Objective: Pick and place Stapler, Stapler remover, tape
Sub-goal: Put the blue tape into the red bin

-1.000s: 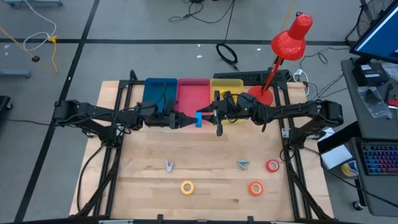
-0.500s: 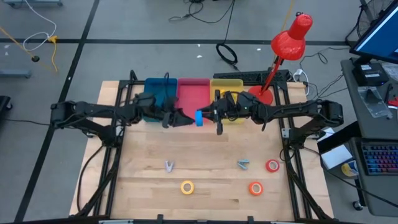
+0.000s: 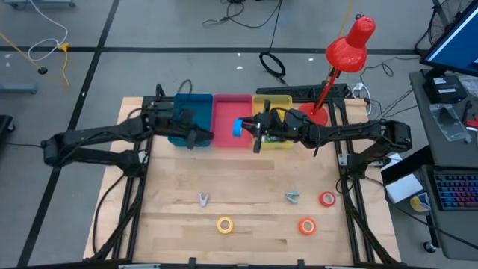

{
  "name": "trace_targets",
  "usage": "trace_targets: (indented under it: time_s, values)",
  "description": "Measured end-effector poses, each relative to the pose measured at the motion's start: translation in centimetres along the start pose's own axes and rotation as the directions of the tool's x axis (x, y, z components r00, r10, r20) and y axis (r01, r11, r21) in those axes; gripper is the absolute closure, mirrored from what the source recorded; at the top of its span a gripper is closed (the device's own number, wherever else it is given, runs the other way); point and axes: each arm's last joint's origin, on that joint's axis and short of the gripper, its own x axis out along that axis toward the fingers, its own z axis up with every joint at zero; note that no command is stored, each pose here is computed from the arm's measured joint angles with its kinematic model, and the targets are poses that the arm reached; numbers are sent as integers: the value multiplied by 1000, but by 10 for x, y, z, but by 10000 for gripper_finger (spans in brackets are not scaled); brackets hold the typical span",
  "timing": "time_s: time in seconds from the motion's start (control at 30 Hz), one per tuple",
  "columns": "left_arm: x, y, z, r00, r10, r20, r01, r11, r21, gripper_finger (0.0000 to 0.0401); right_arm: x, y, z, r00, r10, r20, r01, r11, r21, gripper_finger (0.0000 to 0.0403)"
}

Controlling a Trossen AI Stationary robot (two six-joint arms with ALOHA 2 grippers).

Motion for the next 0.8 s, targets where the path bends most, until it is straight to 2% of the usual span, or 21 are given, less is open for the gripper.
trace_targets:
  time_s: [0.13,0.43,0.63,0.8]
  values:
    - [-26,-3,0,992,103,67,-107,993,54,290,12,-4,5,998,-52,-27,51,998,-44,369]
    - [-80,-9,-7,966,195,172,-218,968,122,291,66,-21,-5,980,-87,-179,76,995,-65,369]
    - [-98,-6,-19,955,215,207,-245,960,134,291,98,-36,-23,936,-184,-300,163,982,-95,369]
    - [-104,3,-34,949,217,230,-248,962,115,291,113,-50,-44,895,-202,-398,175,979,-101,369]
